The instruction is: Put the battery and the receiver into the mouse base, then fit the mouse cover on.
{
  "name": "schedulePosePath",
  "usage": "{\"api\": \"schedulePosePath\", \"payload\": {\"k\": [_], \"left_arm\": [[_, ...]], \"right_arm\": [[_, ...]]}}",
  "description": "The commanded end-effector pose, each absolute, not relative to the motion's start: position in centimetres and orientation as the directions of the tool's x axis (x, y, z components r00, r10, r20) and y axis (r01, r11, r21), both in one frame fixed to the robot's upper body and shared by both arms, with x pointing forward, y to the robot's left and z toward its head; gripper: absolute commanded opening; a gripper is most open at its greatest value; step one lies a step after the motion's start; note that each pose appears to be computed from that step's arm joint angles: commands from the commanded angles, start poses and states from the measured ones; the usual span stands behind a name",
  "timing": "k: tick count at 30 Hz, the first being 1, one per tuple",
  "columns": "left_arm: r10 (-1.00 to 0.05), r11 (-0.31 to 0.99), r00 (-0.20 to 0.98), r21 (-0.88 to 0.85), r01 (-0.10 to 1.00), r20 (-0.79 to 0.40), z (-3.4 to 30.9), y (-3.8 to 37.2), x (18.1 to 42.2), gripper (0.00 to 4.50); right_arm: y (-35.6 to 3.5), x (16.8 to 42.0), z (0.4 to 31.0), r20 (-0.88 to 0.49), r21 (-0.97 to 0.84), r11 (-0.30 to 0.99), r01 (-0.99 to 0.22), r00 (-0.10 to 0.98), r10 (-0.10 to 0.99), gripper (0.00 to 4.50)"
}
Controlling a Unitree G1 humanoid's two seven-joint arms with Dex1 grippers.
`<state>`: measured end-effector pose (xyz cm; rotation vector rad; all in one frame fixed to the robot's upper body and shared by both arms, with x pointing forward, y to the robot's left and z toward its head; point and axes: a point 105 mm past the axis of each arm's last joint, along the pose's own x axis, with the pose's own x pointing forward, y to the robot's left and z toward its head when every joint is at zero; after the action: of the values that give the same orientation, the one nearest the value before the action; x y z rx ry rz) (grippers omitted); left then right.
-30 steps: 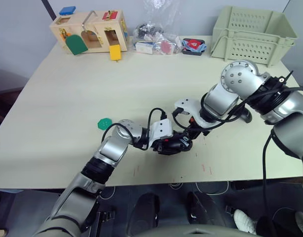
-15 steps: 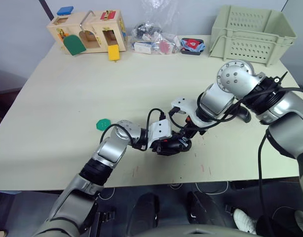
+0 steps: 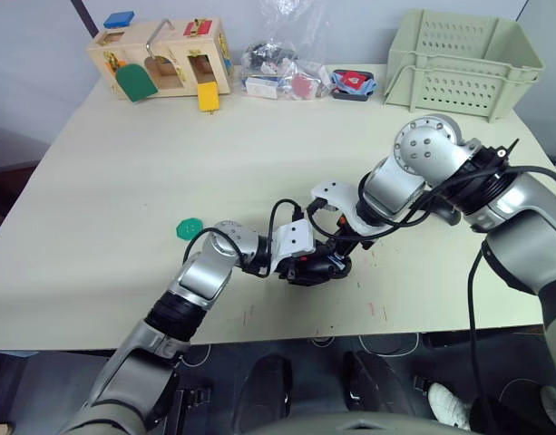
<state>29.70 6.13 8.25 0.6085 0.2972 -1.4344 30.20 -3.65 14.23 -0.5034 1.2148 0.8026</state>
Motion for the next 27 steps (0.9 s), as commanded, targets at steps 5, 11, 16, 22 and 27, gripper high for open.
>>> {"api": "schedulePosePath", "payload": {"k": [5, 11, 16, 22, 27], "left_arm": [[-0.786, 0.022, 0.101, 0.136, 0.991, -0.610, 5.85, 6.99, 28.86, 2.96], [-0.787, 0.025, 0.102, 0.133, 0.991, -0.609, 5.85, 6.97, 28.89, 2.96], [-0.786, 0.029, 0.103, 0.130, 0.991, -0.609, 5.81, 7.03, 28.92, 2.96], [-0.786, 0.028, 0.101, 0.129, 0.991, -0.610, 5.77, 7.06, 28.95, 2.96], [-0.785, 0.025, 0.098, 0.127, 0.992, -0.611, 5.74, 7.07, 28.90, 2.96]], "right_arm": [[-3.40, 30.28, 14.47, -0.946, 0.057, 0.622, -0.781, 0.156, 0.284, 0.00], [-3.23, 30.14, 14.09, -0.946, 0.068, 0.620, -0.782, 0.147, 0.289, 0.00], [-3.44, 30.18, 13.98, -0.946, 0.068, 0.625, -0.778, 0.149, 0.289, 0.00], [-3.46, 29.94, 14.20, -0.943, 0.076, 0.613, -0.787, 0.142, 0.299, 0.93], [-3.62, 30.12, 14.67, -0.940, 0.072, 0.616, -0.784, 0.153, 0.305, 1.75]]}}
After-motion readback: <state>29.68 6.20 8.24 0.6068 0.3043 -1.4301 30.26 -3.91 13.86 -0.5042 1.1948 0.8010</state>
